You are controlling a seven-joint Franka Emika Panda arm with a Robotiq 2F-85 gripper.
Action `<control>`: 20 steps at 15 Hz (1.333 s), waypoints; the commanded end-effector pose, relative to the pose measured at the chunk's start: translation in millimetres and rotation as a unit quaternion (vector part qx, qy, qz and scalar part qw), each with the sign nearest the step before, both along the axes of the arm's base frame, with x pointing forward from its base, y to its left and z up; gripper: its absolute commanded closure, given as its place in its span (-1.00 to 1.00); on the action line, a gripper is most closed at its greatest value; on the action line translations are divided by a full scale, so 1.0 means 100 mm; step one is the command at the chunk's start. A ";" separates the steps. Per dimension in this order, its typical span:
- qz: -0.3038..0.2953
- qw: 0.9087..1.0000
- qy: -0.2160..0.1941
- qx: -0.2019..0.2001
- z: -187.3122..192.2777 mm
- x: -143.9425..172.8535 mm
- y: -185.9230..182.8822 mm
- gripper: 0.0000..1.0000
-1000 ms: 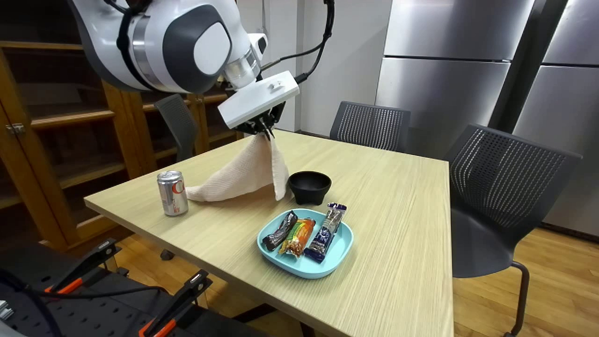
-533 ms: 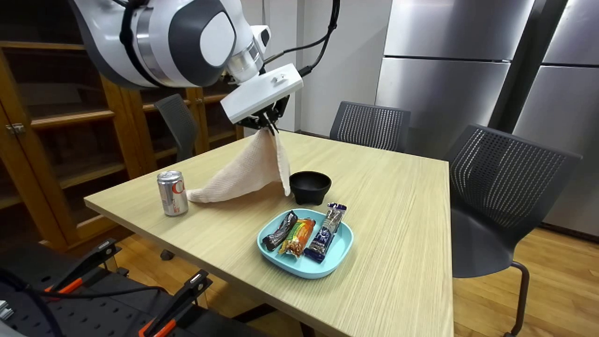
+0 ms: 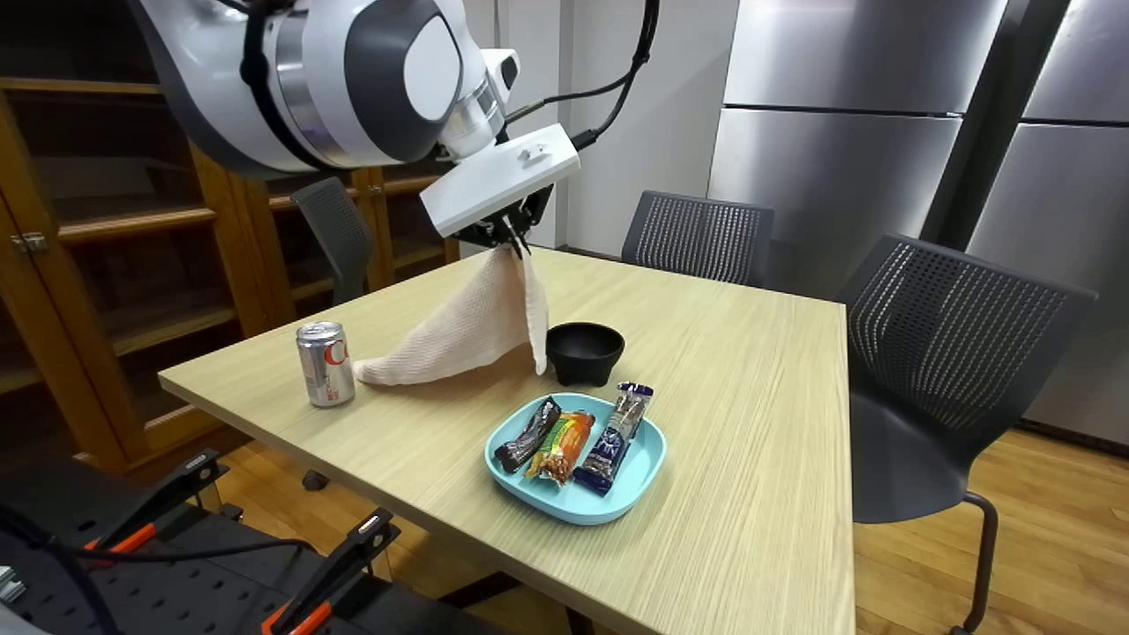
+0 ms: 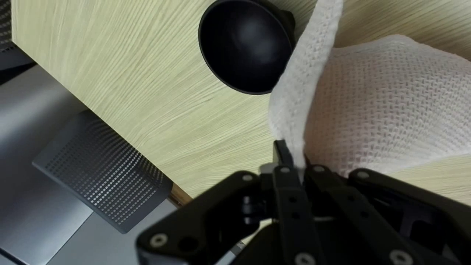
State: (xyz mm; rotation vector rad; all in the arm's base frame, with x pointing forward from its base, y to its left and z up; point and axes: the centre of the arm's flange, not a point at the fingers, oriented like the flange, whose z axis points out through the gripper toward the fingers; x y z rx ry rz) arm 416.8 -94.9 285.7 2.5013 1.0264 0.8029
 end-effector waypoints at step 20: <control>-0.106 0.993 0.006 0.040 0.00 -0.56 -0.58 0.99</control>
